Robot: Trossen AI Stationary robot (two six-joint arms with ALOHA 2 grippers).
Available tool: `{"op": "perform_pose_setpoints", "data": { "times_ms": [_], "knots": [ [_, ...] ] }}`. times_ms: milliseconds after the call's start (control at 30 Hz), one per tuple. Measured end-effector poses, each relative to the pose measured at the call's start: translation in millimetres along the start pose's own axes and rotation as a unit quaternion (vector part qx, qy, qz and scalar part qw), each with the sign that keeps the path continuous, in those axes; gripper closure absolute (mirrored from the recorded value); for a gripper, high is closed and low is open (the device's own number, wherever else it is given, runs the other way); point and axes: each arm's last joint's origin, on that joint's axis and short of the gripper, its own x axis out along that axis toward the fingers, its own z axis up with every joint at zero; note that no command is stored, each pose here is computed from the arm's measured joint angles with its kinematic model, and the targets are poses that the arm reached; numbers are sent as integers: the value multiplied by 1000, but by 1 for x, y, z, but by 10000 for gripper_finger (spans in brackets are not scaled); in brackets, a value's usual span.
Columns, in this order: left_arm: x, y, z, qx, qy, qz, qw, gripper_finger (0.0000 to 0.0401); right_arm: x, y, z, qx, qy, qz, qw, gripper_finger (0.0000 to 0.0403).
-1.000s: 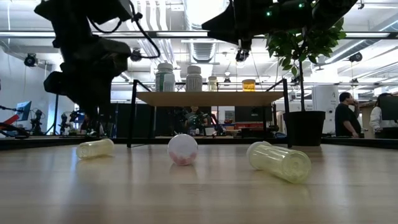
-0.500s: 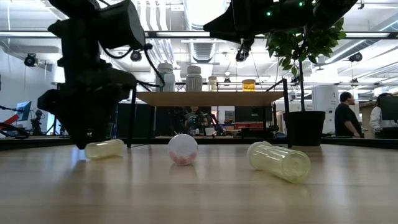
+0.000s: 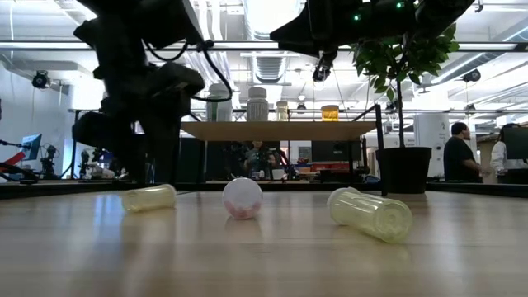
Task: Pick and place medicine bottles onto shelf by color
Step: Put the yellow pill bottle on the shelf
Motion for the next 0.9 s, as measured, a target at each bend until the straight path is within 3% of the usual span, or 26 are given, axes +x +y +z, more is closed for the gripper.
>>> {"op": "perform_pose_setpoints", "data": {
  "times_ms": [100, 300, 533, 900],
  "knots": [
    [7, -6, 1, 1, -5, -19, 1000, 201, 0, 0, 0, 0, -1, 0, 1000, 165],
    [25, 0, -1, -9, 17, 18, 1000, 201, 0, 0, 0, 0, 0, 0, 1000, 165],
    [31, 0, -1, 0, 24, 25, 999, 205, 0, 0, 0, -2, 0, 0, 1000, 165],
    [28, 3, -1, 19, 24, 30, 999, 291, 0, 0, 0, -3, 0, 0, 1000, 165]
  ]
}}
